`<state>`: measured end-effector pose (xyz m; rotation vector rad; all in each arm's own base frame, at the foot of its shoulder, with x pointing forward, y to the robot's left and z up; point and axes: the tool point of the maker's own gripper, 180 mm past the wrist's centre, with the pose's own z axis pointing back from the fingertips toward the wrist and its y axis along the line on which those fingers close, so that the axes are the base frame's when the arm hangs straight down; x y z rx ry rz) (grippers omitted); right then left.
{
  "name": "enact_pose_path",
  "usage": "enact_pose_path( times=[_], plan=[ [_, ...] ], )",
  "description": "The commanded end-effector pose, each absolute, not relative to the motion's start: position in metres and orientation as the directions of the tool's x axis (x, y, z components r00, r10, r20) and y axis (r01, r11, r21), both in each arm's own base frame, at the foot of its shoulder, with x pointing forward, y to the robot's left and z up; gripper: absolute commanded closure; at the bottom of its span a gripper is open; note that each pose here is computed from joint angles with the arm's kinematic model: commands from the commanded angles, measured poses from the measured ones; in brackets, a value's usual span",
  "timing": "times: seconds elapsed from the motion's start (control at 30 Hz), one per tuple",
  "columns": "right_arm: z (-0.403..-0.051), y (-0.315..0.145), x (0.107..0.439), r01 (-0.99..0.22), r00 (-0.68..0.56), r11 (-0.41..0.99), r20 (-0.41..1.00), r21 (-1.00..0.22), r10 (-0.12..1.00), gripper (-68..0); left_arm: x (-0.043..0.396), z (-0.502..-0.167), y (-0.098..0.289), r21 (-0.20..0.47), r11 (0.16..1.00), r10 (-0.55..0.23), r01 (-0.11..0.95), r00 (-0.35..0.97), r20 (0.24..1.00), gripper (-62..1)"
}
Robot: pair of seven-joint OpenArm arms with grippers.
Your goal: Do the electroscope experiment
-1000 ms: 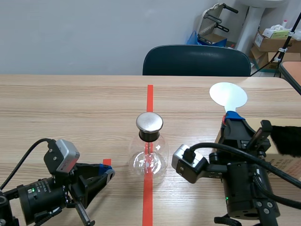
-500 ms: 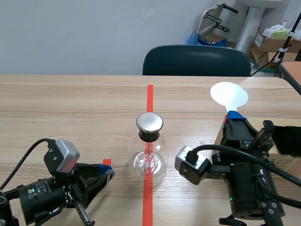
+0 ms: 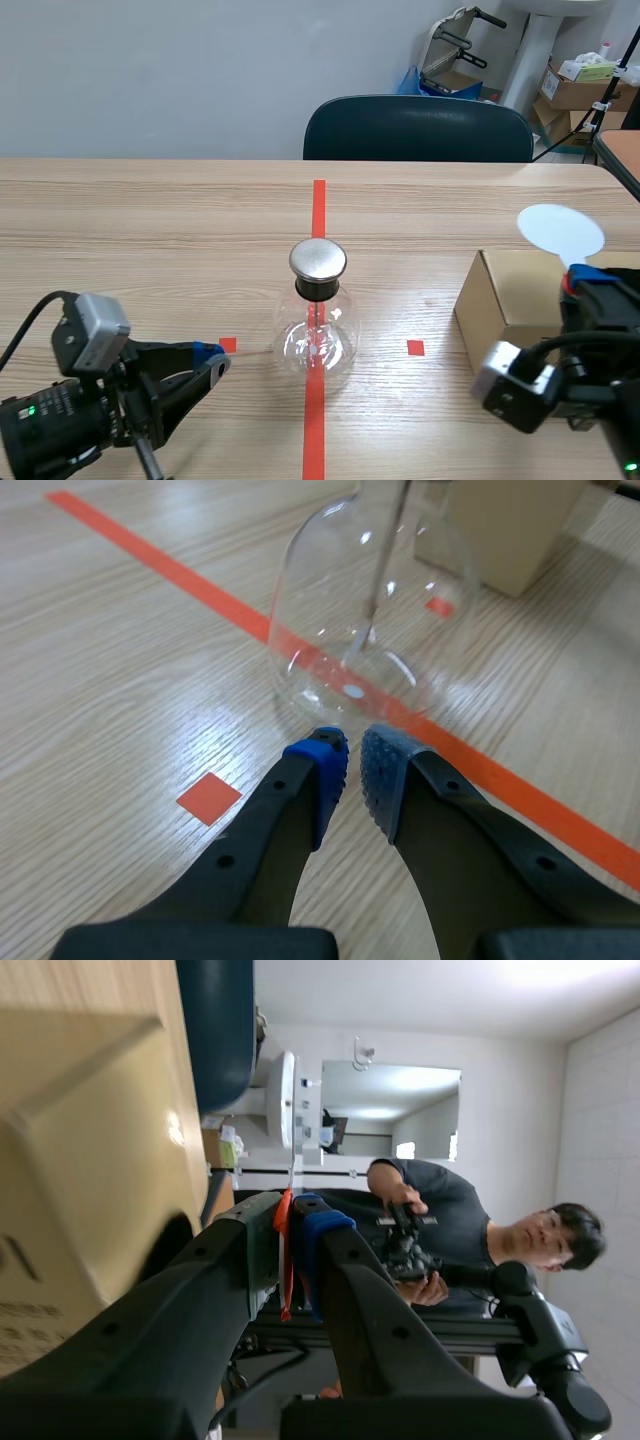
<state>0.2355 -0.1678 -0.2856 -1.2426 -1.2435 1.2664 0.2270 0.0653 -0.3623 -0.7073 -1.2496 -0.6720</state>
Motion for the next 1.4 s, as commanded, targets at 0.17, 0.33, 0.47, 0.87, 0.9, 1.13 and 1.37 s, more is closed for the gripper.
enact_pose_path(
  times=[0.17,0.33,0.47,0.87,0.9,1.13,1.37],
  plan=[
    [-0.249,-0.207,0.243,0.155,-0.039,0.0,-0.006,-0.988,0.999,-1.8,0.194,-0.331,0.064,-0.133,0.554,-0.007,0.822,0.165,0.986,-19.8],
    [-0.233,-0.22,0.236,0.214,-0.077,-0.002,-0.019,-0.977,0.997,-1.8,0.176,-0.307,0.065,-0.141,0.515,0.036,0.846,0.143,0.989,-29.2],
    [-0.236,-0.225,0.226,0.222,-0.101,-0.003,-0.026,-0.975,0.995,-1.8,0.169,-0.297,0.063,-0.112,0.512,0.021,0.852,0.118,0.993,-34.0],
    [-0.281,-0.239,0.192,0.135,-0.119,-0.012,-0.029,-0.991,0.993,-1.8,0.152,-0.267,0.064,-0.029,0.503,-0.018,0.864,0.044,0.999,-34.8],
    [-0.284,-0.242,0.191,0.129,-0.116,-0.015,-0.03,-0.991,0.993,-1.8,0.152,-0.266,0.064,-0.026,0.499,-0.021,0.866,0.042,0.999,-35.4],
    [-0.311,-0.26,0.19,0.066,-0.078,-0.033,-0.038,-0.997,0.996,-1.8,0.149,-0.255,0.063,-0.013,0.471,-0.021,0.882,0.025,0.999,-39.2],
    [-0.324,-0.267,0.188,0.022,-0.073,-0.061,-0.062,-0.998,0.995,-1.7,0.14,-0.253,0.056,0.011,0.426,-0.029,0.905,0.002,1.0,-39.2]
  ],
)
